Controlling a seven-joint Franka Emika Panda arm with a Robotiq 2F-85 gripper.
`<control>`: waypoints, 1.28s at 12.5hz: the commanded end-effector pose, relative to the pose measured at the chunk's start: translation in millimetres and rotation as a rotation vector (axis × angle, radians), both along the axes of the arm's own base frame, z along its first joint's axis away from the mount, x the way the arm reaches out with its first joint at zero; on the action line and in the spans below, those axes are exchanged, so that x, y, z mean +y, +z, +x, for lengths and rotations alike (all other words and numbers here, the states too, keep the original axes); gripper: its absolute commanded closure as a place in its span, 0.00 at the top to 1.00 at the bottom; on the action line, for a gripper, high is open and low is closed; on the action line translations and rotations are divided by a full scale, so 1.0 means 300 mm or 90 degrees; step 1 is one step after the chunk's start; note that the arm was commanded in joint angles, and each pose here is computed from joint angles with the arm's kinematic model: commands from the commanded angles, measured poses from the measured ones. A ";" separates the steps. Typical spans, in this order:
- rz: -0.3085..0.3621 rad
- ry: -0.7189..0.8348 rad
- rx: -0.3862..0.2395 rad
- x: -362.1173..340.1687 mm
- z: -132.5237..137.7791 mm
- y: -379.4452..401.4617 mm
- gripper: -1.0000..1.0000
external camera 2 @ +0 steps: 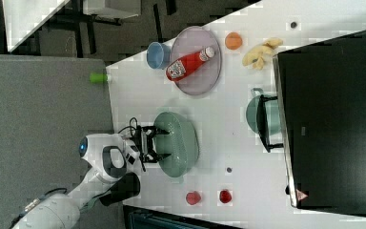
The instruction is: Drag strainer right to left.
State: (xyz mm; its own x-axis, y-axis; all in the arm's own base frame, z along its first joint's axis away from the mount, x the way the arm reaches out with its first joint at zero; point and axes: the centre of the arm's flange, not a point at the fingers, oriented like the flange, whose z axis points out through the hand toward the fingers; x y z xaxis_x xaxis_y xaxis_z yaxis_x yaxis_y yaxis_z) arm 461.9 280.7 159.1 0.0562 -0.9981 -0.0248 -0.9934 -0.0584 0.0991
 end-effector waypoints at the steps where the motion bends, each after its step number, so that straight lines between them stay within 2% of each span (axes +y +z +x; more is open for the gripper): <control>1: 0.032 -0.030 -0.007 0.115 0.016 0.039 1.00; 10: 0.075 -0.042 -0.012 0.343 0.026 0.042 1.00; 13: 0.085 -0.082 -0.014 0.424 0.025 0.049 1.00; 16: 0.094 -0.069 -0.018 0.509 0.016 0.048 1.00</control>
State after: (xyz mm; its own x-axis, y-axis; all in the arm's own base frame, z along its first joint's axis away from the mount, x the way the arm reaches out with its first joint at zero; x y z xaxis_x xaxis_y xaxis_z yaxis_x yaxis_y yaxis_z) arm 475.4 395.4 147.7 -0.0313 -0.9923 -0.1199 -0.9947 0.0191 0.1011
